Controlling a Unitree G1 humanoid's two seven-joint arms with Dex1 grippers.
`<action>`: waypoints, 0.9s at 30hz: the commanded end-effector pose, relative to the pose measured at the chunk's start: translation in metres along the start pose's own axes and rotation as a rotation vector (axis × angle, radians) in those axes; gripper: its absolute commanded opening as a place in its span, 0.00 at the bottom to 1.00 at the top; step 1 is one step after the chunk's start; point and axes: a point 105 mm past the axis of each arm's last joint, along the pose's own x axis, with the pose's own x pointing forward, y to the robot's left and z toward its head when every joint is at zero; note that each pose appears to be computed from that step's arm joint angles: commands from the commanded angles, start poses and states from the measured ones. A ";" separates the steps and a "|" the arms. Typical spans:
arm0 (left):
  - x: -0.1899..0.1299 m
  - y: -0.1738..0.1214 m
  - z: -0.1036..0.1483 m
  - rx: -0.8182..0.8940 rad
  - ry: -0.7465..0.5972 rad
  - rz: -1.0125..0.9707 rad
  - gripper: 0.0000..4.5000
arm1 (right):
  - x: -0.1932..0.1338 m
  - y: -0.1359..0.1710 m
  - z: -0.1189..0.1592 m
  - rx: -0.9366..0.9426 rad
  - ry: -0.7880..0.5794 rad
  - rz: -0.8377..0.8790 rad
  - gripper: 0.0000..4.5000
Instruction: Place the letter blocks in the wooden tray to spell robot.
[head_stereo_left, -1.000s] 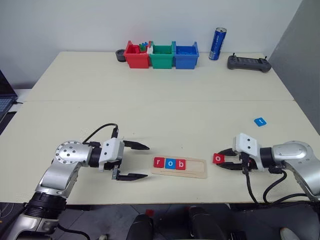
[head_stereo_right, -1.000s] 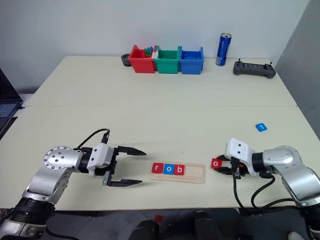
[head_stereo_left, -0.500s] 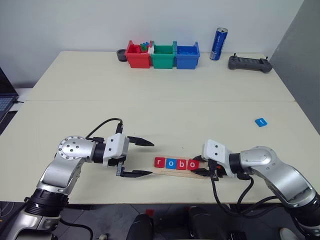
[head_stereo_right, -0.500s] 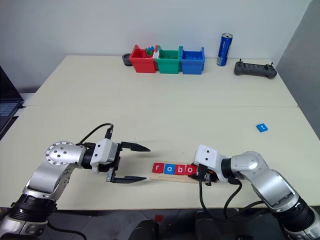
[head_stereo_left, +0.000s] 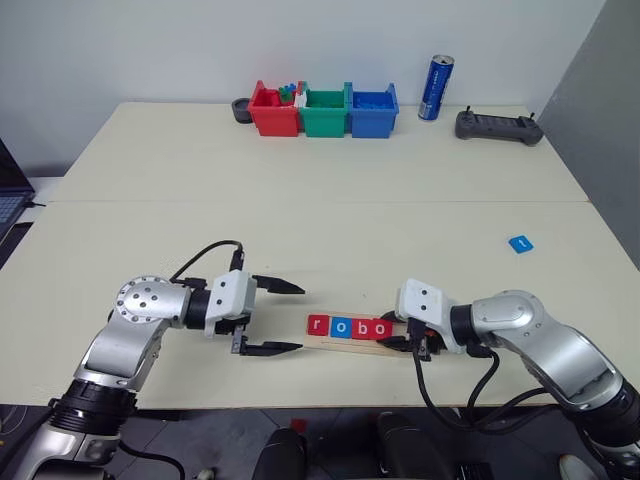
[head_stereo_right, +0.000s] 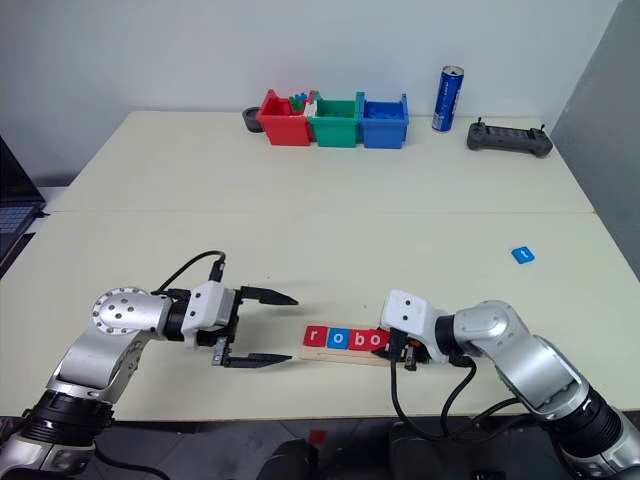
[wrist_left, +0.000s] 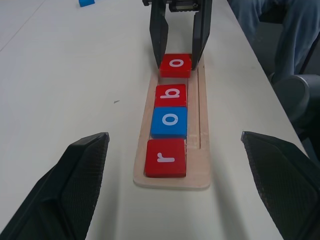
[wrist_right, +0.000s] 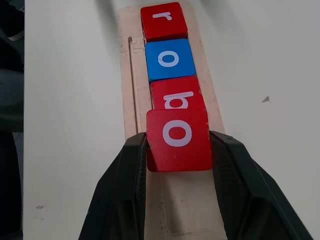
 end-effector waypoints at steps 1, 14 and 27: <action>-0.001 0.000 0.004 0.030 -0.015 0.002 1.00 | -0.003 -0.003 0.005 -0.043 -0.004 -0.011 0.32; -0.002 -0.004 0.002 0.030 -0.011 -0.004 1.00 | -0.003 -0.010 0.003 -0.068 0.010 -0.031 0.56; -0.002 -0.006 -0.001 0.025 -0.010 -0.001 1.00 | -0.023 -0.009 0.011 -0.090 -0.008 -0.065 0.86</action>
